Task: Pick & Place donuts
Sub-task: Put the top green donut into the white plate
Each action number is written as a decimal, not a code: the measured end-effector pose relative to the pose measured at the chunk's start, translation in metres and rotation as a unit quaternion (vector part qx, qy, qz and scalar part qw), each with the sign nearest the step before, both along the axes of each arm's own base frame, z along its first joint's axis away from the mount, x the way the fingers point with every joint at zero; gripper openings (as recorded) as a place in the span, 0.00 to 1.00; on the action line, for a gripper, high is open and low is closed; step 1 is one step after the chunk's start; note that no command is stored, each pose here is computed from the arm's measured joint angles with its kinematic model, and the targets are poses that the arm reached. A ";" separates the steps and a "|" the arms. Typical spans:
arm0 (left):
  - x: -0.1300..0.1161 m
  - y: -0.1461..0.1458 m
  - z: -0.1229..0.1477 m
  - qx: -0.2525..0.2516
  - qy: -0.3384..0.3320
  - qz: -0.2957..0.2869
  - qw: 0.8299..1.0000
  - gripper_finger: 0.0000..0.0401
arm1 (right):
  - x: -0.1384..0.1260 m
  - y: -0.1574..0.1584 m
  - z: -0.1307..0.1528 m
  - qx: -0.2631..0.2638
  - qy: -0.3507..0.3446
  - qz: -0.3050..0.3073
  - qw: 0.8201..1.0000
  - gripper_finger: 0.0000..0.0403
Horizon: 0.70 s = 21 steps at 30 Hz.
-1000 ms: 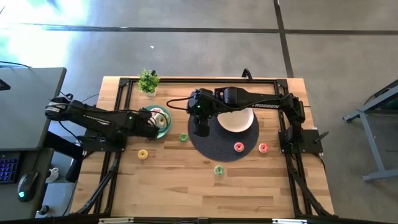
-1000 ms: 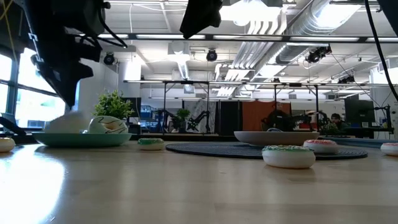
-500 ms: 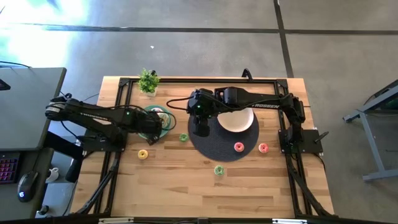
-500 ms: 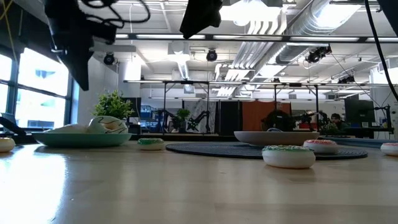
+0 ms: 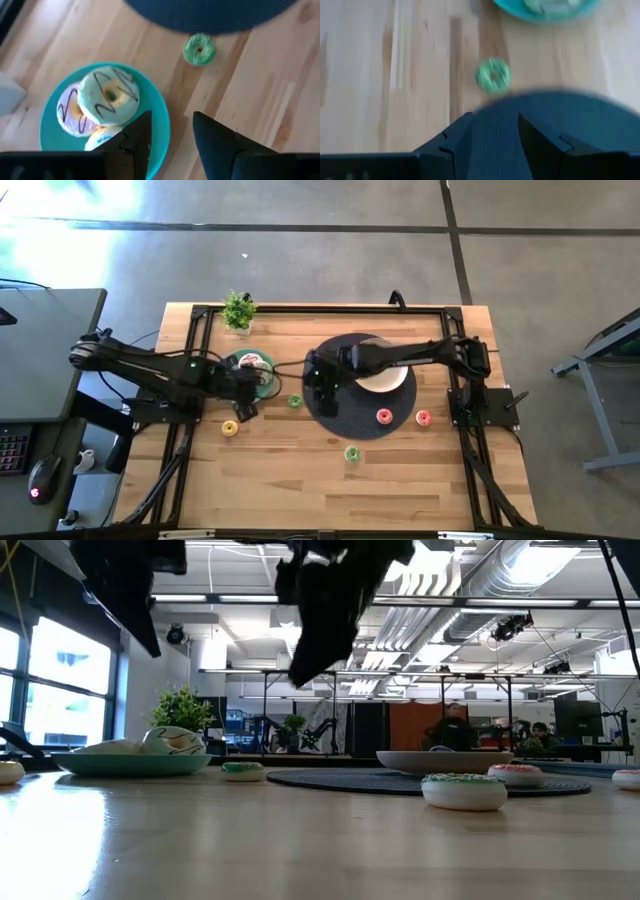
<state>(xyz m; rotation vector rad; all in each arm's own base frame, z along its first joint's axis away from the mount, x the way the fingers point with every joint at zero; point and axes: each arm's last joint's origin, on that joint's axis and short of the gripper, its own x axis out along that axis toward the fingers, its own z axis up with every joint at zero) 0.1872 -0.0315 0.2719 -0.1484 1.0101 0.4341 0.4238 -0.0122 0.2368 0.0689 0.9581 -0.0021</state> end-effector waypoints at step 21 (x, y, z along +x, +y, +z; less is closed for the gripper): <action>-0.026 0.005 0.023 0.020 -0.085 0.025 0.996 0.29 | 0.024 0.013 -0.111 -0.062 -0.142 0.021 0.988 0.38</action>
